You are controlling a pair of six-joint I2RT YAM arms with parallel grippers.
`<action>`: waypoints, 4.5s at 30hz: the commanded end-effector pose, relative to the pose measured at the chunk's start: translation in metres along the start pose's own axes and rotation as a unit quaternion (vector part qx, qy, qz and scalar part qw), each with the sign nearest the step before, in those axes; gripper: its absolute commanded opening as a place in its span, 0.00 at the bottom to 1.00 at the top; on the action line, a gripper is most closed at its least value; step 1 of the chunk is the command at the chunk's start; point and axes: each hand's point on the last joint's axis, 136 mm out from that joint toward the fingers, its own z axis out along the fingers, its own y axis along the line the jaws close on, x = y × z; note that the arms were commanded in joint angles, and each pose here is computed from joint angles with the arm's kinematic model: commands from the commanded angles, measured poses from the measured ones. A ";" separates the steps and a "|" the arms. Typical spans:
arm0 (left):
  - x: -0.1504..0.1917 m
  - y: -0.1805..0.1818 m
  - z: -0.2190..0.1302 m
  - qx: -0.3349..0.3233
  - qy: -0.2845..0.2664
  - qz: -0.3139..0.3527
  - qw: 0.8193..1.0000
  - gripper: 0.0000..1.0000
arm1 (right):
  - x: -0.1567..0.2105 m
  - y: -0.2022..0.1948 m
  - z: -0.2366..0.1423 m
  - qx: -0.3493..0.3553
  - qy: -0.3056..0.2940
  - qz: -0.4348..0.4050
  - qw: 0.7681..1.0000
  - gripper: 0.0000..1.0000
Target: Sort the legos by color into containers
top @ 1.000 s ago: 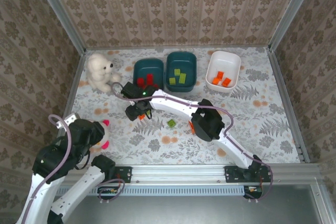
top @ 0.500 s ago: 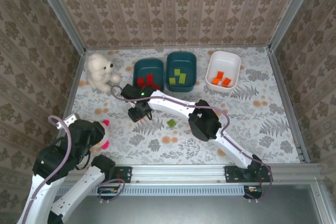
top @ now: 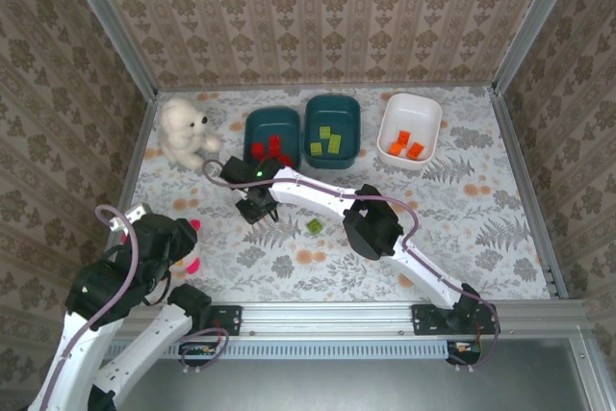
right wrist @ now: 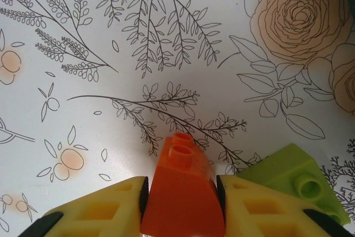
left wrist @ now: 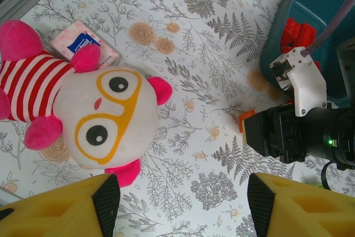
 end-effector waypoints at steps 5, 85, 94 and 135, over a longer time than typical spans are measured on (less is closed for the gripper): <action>0.011 -0.027 0.016 0.035 0.037 0.047 0.998 0.65 | -0.036 -0.005 -0.078 0.010 -0.083 0.027 0.996 0.30; 0.083 -0.226 0.138 0.145 0.202 0.259 0.933 0.82 | 0.207 -0.159 -0.245 -0.002 -0.219 0.350 0.911 0.82; 0.122 -0.246 0.149 0.137 0.238 0.265 0.924 0.81 | 0.252 -0.169 -0.242 0.047 -0.171 0.373 0.911 0.78; 0.114 -0.227 0.281 0.005 0.180 0.357 0.917 0.91 | 0.246 -0.160 -0.247 0.028 -0.163 0.356 0.920 0.78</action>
